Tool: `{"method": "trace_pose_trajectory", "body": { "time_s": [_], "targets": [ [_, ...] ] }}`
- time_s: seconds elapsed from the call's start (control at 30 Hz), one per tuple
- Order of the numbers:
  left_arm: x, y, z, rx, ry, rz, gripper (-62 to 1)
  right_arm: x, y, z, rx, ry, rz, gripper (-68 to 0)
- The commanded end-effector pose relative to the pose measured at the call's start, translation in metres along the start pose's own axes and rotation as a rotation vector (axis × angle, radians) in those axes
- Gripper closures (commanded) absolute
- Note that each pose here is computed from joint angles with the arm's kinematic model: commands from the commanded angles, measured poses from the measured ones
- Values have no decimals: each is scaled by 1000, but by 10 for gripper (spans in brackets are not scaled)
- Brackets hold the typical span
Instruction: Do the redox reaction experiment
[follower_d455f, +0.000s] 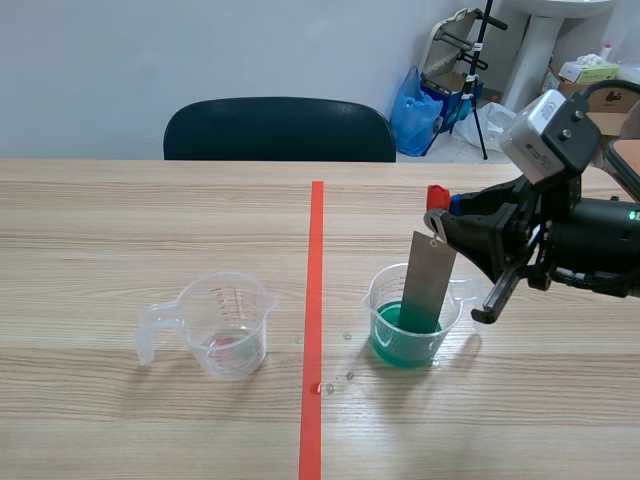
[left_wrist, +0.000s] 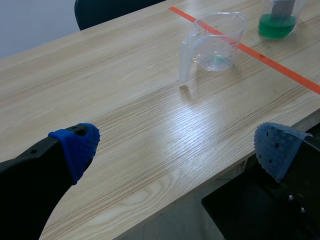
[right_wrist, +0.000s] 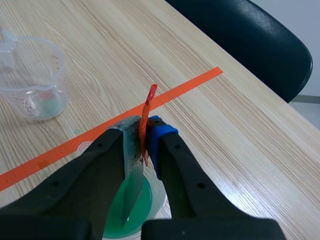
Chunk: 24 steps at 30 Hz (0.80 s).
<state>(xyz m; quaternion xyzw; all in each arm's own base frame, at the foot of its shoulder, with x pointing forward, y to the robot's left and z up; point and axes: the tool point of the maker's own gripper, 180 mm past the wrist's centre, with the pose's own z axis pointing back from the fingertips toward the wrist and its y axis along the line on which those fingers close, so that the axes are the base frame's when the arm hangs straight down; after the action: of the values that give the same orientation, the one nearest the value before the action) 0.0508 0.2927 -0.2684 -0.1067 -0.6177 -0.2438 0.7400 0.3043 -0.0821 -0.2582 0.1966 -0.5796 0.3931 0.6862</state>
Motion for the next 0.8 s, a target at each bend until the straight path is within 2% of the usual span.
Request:
{"method": "trace_pose_trajectory", "body": {
  "time_s": [0.0, 0.67, 0.77],
  "targets": [
    [4, 1, -1, 7, -22, -1, -623, 16, -4, 0, 1, -30, 33, -8],
    [5, 2, -1, 7, -24, -1, -623, 82, -2, 19, 21, -110, 80, -8],
    [5, 2, -1, 7, -24, -1, -623, 90, 1, 22, 23, -106, 83, -8]
  ]
}}
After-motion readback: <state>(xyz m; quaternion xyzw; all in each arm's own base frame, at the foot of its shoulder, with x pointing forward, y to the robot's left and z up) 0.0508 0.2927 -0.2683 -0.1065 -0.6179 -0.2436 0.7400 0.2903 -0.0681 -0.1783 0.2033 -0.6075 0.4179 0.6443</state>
